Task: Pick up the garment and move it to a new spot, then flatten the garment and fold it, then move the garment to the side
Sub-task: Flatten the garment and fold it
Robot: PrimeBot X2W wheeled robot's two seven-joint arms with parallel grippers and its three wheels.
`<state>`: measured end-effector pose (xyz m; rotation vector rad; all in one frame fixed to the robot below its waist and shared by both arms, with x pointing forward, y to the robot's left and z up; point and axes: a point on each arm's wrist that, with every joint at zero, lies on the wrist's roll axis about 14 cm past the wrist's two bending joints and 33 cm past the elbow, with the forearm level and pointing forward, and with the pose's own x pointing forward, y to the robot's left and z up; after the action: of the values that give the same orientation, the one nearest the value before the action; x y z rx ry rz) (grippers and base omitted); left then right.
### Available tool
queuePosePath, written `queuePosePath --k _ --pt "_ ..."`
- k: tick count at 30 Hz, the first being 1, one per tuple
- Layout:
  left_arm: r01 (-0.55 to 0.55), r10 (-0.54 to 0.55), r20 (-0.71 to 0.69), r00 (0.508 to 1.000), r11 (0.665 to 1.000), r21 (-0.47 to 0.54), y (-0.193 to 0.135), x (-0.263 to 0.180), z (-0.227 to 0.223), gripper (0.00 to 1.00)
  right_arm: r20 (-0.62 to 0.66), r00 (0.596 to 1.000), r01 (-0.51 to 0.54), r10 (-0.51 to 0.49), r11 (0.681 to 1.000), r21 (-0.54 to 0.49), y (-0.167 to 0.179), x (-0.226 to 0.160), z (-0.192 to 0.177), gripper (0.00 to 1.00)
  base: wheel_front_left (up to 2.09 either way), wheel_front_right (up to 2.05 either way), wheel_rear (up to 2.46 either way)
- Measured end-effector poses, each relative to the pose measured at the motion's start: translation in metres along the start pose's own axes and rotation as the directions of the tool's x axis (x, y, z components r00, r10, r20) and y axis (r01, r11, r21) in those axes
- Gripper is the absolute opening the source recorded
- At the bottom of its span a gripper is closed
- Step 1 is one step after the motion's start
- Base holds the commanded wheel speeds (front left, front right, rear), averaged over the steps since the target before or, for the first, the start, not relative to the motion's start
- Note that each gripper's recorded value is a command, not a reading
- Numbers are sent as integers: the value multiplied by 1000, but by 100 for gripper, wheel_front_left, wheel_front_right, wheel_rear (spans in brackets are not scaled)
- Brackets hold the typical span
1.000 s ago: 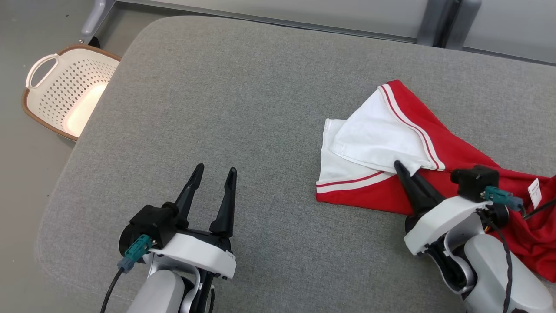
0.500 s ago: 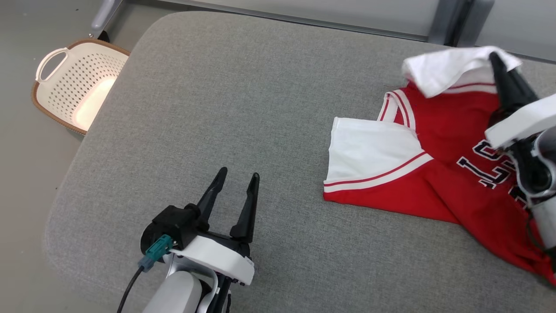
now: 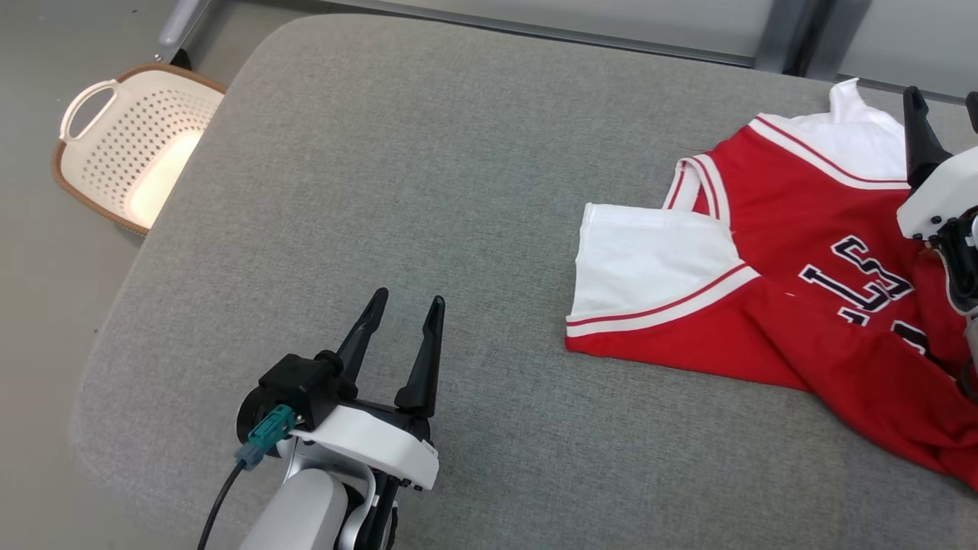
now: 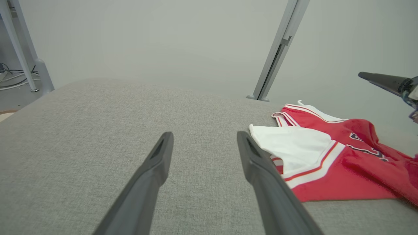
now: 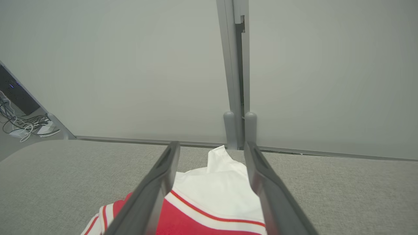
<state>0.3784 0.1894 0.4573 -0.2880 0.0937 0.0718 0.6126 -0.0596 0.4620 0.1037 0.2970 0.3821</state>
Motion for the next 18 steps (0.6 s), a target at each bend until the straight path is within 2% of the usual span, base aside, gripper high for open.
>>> queuePosePath --k 4,11,18 --pt "23 -24 20 1000 1000 10 -7 4 6 100 58 998 8 -7 1000 -7 -3 -13 8 100 0 0 0" --pt "97 -97 61 993 995 15 -28 13 18 100 167 986 35 -29 999 -32 -16 -64 7 100 0 0 0" --pt "163 -163 62 985 987 -2 -51 20 16 100 226 968 106 -110 994 29 -32 -129 -14 100 0 0 0"
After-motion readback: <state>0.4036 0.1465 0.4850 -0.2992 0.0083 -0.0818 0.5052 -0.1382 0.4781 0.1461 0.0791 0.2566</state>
